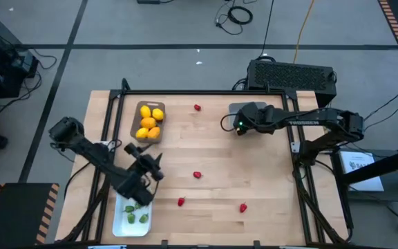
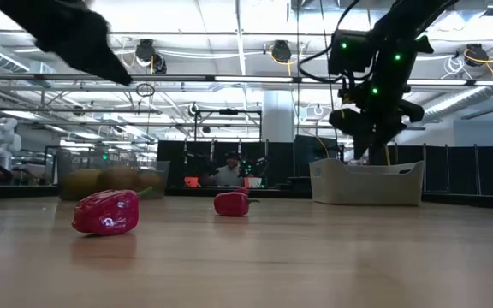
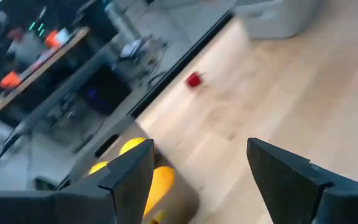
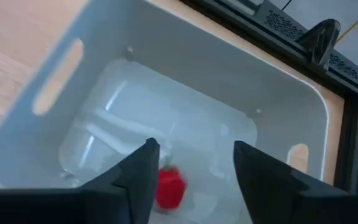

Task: Sort produce into baskets
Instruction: Put the red bell pepper into the gray bin

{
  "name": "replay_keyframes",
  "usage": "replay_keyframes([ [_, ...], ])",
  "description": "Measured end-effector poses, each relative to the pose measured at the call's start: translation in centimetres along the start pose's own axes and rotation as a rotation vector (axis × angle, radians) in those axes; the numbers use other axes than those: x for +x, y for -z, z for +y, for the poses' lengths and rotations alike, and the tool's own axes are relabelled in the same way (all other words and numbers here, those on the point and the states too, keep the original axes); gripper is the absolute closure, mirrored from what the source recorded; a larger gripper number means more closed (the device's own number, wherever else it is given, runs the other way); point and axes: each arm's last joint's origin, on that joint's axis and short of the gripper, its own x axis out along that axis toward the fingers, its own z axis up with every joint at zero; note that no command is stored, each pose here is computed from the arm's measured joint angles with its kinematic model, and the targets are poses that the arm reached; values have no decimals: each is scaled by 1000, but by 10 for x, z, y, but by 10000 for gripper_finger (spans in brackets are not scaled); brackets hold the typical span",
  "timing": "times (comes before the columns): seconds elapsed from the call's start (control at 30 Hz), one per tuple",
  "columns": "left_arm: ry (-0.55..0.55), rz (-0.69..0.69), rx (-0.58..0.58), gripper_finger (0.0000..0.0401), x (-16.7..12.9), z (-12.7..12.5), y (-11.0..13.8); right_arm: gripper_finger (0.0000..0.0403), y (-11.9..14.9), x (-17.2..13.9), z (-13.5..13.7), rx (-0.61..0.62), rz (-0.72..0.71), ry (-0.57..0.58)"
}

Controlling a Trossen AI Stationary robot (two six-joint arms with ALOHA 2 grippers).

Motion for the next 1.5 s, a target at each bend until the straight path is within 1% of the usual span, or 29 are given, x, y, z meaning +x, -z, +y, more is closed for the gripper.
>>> replay_keyframes([
  [0.1, 28, -77, 21, 139, -14, 3, 15, 184, -3, 2, -4, -27, 18, -8],
  [0.17, 35, -136, -14, 139, -19, 10, 25, 168, -3, 2, -4, -35, 26, -18],
  [0.2, 38, -162, -40, 139, -21, 14, 31, 161, -3, 2, -3, -34, 34, -41],
  [0.27, 49, -192, -102, 139, -20, 22, 43, 150, -4, 0, 3, -31, 45, -128],
  [0.4, 107, -293, -216, 139, -17, 37, 59, 138, -10, -12, 19, -56, 60, -347],
  [0.43, 127, -324, -246, 139, -16, 40, 62, 136, -13, -18, 23, -61, 49, -379],
  [0.57, 216, -460, -335, 139, -16, 50, 65, 136, -23, -42, 35, -75, -27, -425],
  [0.63, 239, -490, -358, 139, -17, 53, 63, 136, -26, -55, 43, -71, -85, -461],
  [0.73, 238, -490, -373, 139, -17, 57, 61, 136, -22, -70, 63, -82, -159, -580],
  [0.83, 219, -484, -395, 139, -14, 60, 57, 136, -7, -81, 89, -129, -207, -677],
  [0.9, 206, -472, -413, 139, -12, 63, 55, 136, 7, -84, 110, -188, -239, -733],
  [0.97, 179, -431, -420, 139, -9, 64, 55, 136, 23, -87, 133, -264, -284, -793],
  [1.07, 138, -372, -400, 139, -6, 64, 55, 136, 52, -86, 165, -347, -325, -867],
  [1.17, 130, -361, -393, 139, -5, 63, 55, 136, 80, -80, 188, -392, -335, -916],
  [1.23, 129, -362, -390, 139, -5, 63, 55, 136, 97, -74, 199, -423, -334, -926],
  [1.3, 132, -370, -391, 139, -5, 63, 55, 136, 110, -69, 208, -425, -353, -919],
  [1.4, 147, -410, -398, 139, -6, 62, 54, 136, 126, -58, 217, -416, -397, -842],
  [1.5, 151, -418, -399, 139, -6, 62, 54, 136, 137, -53, 220, -410, -437, -769],
])
